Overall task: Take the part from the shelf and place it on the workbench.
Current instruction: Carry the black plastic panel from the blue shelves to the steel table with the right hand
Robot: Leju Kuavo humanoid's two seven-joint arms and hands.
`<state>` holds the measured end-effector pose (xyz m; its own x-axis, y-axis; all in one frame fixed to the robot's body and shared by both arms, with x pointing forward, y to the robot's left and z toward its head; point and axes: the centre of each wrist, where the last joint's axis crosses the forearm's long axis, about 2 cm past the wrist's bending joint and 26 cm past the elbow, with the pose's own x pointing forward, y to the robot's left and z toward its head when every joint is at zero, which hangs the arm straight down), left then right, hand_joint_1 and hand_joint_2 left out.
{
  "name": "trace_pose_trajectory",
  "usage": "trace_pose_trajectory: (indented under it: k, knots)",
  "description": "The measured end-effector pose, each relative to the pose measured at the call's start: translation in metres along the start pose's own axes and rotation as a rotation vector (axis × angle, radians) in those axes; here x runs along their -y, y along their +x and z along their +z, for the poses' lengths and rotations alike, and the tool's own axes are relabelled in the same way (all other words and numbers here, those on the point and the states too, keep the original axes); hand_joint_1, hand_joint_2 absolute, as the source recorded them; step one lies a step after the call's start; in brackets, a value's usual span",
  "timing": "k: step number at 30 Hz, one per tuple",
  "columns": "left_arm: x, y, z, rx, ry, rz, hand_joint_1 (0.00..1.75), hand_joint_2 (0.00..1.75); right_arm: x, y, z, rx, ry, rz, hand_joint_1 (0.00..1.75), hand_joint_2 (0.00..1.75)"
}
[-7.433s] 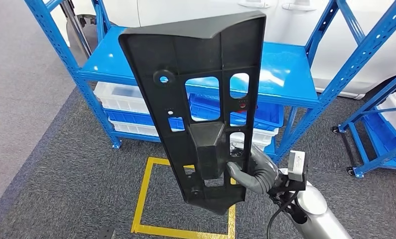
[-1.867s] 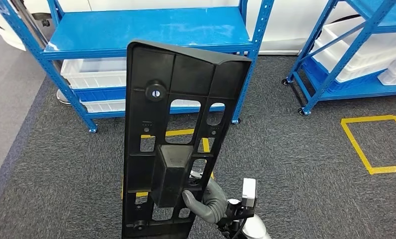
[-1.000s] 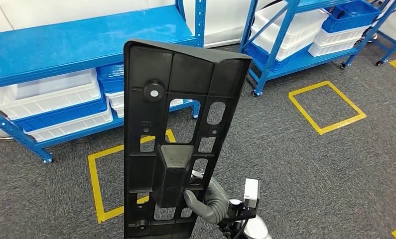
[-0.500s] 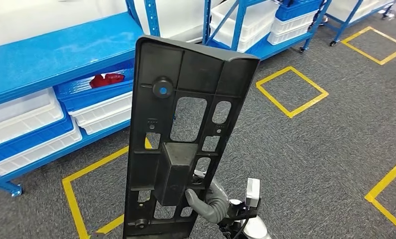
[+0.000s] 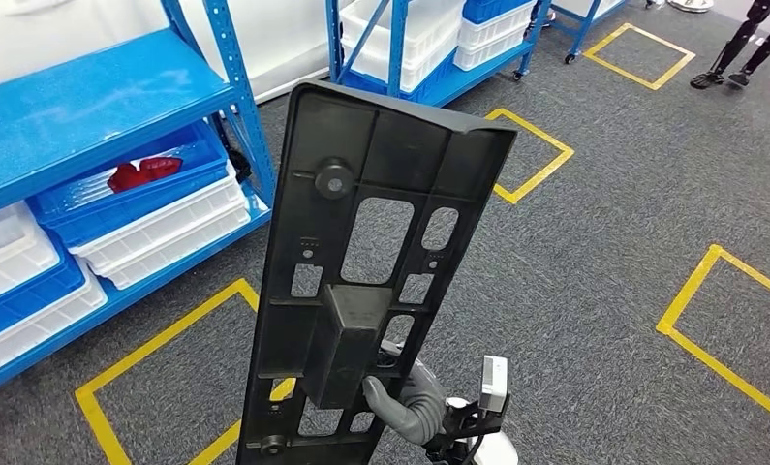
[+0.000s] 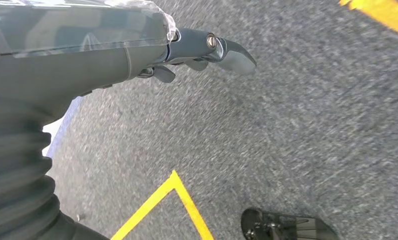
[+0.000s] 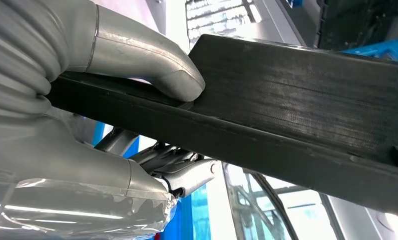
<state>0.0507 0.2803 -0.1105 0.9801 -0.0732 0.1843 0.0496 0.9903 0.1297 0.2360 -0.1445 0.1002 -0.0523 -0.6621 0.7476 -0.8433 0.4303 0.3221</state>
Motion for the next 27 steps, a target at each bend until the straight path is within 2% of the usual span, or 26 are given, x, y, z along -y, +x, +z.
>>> trace_pose_trajectory:
  k: [9, 18, 24, 27]
  knots:
    - [-0.001, 0.001, 0.0, 0.068, -0.004, -0.02, 0.0, 1.75, -0.006, -0.005, -0.002, 0.007, -0.004, -0.023, 1.75, 1.75]
    - [-0.003, -0.003, 0.0, 0.057, -0.014, -0.08, 0.0, 1.75, -0.011, -0.013, 0.009, 0.007, -0.043, -0.04, 1.75, 1.75]
    - [-0.003, 0.006, -0.001, 0.079, -0.025, -0.133, 0.0, 1.75, -0.013, -0.009, 0.016, -0.01, -0.056, 0.002, 1.75, 1.75]
    - [-0.003, 0.019, -0.001, 0.12, -0.028, -0.147, 0.0, 1.75, -0.012, -0.006, 0.024, -0.017, -0.079, 0.024, 1.75, 1.75]
